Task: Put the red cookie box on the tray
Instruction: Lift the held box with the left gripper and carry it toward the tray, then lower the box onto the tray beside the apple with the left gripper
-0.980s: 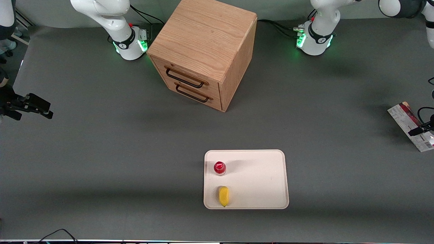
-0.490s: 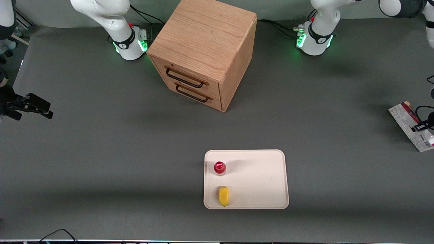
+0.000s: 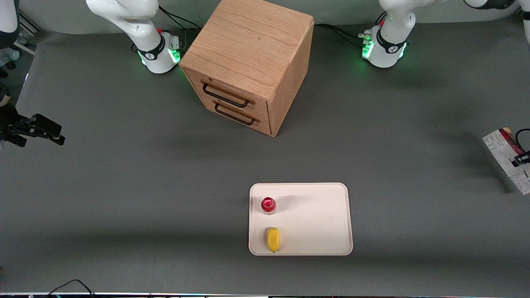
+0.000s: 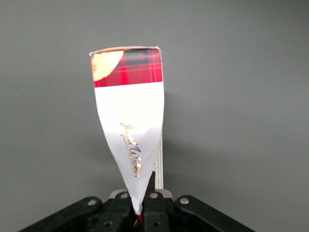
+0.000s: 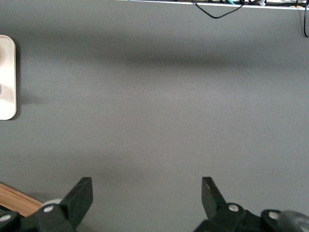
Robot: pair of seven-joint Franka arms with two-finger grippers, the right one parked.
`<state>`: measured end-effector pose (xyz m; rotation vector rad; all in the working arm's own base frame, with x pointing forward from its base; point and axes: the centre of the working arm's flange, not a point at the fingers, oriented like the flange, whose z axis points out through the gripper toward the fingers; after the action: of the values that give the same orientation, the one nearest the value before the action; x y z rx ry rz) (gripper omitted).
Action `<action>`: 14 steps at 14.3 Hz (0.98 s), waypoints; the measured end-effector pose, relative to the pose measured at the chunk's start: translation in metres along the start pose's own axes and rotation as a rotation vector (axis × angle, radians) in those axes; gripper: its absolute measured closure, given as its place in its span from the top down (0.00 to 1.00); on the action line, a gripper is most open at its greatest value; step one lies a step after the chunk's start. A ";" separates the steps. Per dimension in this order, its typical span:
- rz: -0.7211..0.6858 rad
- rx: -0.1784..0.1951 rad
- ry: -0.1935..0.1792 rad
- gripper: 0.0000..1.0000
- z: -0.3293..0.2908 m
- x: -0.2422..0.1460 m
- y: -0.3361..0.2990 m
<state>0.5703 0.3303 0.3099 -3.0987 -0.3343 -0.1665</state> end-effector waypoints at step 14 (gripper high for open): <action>0.287 0.029 -0.017 0.06 -0.136 0.050 0.421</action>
<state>0.6948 -0.0746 0.4469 -3.0741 0.1085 -0.1275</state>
